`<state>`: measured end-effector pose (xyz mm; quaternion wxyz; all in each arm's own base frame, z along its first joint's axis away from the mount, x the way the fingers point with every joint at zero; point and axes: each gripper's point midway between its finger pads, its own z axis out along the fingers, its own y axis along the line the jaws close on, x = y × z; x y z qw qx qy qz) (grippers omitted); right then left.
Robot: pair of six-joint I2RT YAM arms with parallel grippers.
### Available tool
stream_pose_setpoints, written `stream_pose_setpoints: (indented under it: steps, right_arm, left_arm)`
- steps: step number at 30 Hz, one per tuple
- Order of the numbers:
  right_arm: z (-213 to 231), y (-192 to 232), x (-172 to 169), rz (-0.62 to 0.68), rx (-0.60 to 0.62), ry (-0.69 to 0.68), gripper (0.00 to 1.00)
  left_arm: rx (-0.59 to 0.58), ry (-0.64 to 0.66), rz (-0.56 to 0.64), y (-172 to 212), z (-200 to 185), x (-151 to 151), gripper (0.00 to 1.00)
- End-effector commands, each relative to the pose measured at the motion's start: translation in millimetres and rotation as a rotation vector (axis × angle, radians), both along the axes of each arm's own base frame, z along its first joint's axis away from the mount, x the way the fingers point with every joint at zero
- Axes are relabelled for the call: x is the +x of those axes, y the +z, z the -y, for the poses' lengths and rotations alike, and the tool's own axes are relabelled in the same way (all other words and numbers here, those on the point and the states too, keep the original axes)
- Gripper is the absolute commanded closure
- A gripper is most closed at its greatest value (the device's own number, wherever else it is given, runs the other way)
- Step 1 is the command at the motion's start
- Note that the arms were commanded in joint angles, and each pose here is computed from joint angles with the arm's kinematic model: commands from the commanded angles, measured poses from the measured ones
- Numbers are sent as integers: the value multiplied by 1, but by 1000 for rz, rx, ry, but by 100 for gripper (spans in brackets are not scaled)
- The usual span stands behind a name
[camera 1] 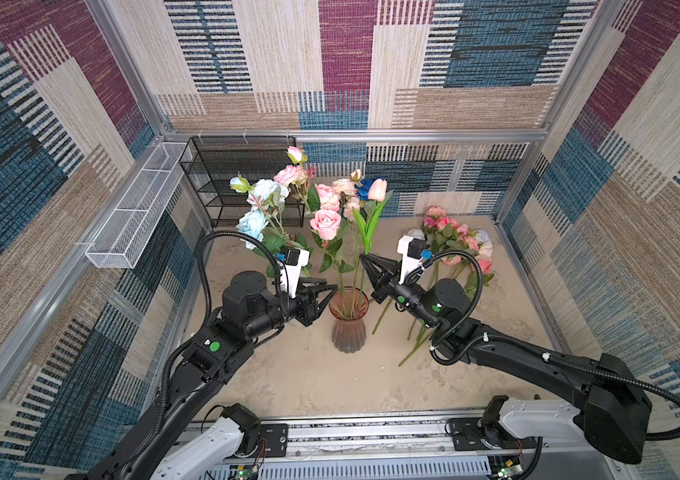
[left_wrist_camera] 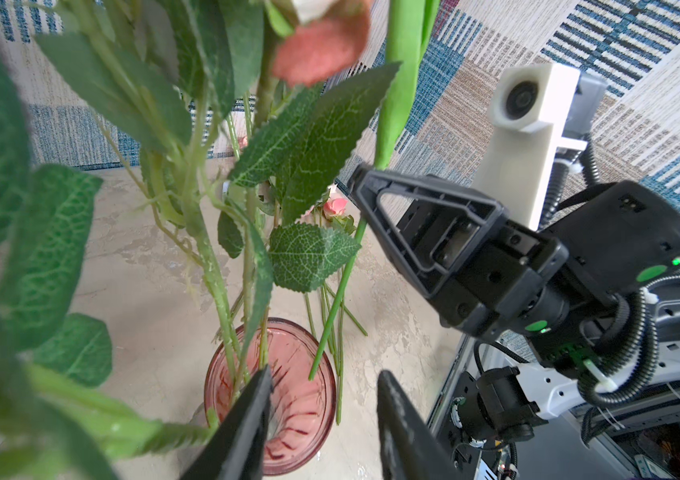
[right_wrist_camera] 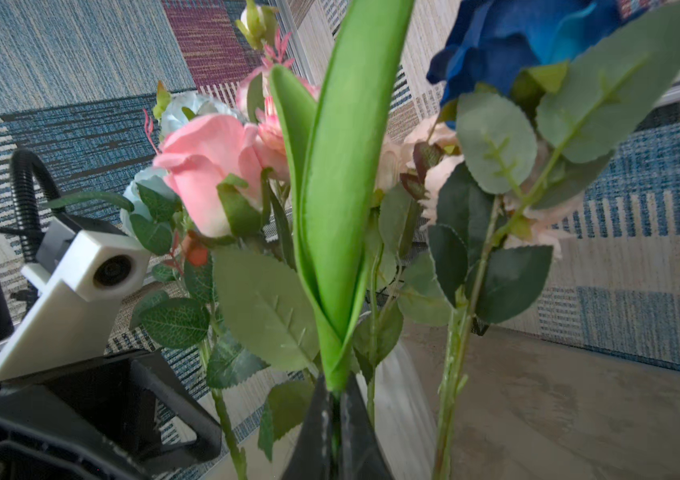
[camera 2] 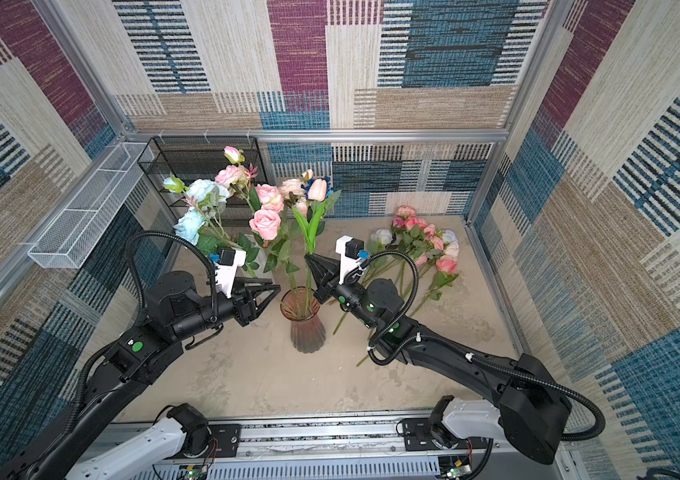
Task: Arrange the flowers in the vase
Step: 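Lift the pink tulip and lower its stem into the pink glass vase, then release the tulip and move the right gripper back to the pile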
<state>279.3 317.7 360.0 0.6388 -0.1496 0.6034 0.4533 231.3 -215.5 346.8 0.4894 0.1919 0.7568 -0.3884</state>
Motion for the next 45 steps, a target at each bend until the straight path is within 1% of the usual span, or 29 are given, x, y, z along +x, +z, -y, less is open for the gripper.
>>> stream_pose_setpoints:
  steps: [1, 2, 3, 5, 6, 8, 12, 17, 20, 22, 25, 27, 30, 32, 34, 38, 39, 42, 45]
  right_arm:
    - [-10, -19, -7, -57, -31, 60, 94]
    - [-12, -28, -9, -82, -54, 78, 89]
    - [-15, -32, -12, -98, -69, 101, 81]
    - [-19, -43, -18, -141, -119, 143, 61]
    - [-20, -45, -20, -157, -139, 153, 56]
    - [-14, -51, -25, -187, -178, 153, 48]
    - [-1, -59, -36, -230, -243, 146, 40]
    - [18, -69, -48, -291, -315, 125, 32]
    - [26, -70, -54, -308, -333, 120, 30]
    - [27, -69, -54, -309, -345, 118, 30]
    - [18, -65, -45, -322, -384, 114, 33]
    - [6, -71, -32, -372, -445, 106, 34]
    - [-8, -97, -11, -520, -583, 104, 35]
    - [-12, -114, -8, -598, -656, 126, 34]
    - [-10, -115, -12, -614, -669, 137, 30]
    - [5, -99, -19, -596, -656, 109, 22]
    - [7, -99, -23, -602, -659, 116, 17]
    - [13, -119, -29, -648, -701, 120, 15]
    - [21, -127, -35, -655, -694, 107, 15]
  left_arm:
    - [-13, 4, 15, 5, 0, 1, 56]
    - [-14, 3, 16, 6, 0, 1, 57]
    - [-14, 3, 18, 6, 0, 0, 56]
    - [-12, 2, 19, 6, 0, 0, 56]
    - [-13, 3, 17, 6, 0, 0, 56]
    - [-13, 2, 18, 7, 0, 0, 56]
    - [-12, 2, 20, 7, 0, 0, 56]
    - [-13, 1, 20, 7, 0, 0, 56]
    - [-18, -2, 24, 8, 0, 0, 55]
    - [-17, -2, 22, 8, 0, 0, 55]
    - [-16, -4, 24, 9, 0, -1, 55]
    - [-15, -4, 25, 9, 0, -1, 55]
    - [-14, -6, 21, 9, 0, -2, 55]
    - [-16, -11, 20, 10, 0, -3, 55]
    - [-21, -17, 18, 10, 1, -4, 55]
    - [-28, -24, 18, 11, 3, -4, 55]
    - [-30, -25, 17, 10, 3, -4, 55]
    - [-27, -27, 11, 9, 4, -3, 55]
    - [-25, -26, 12, 9, 3, -3, 55]
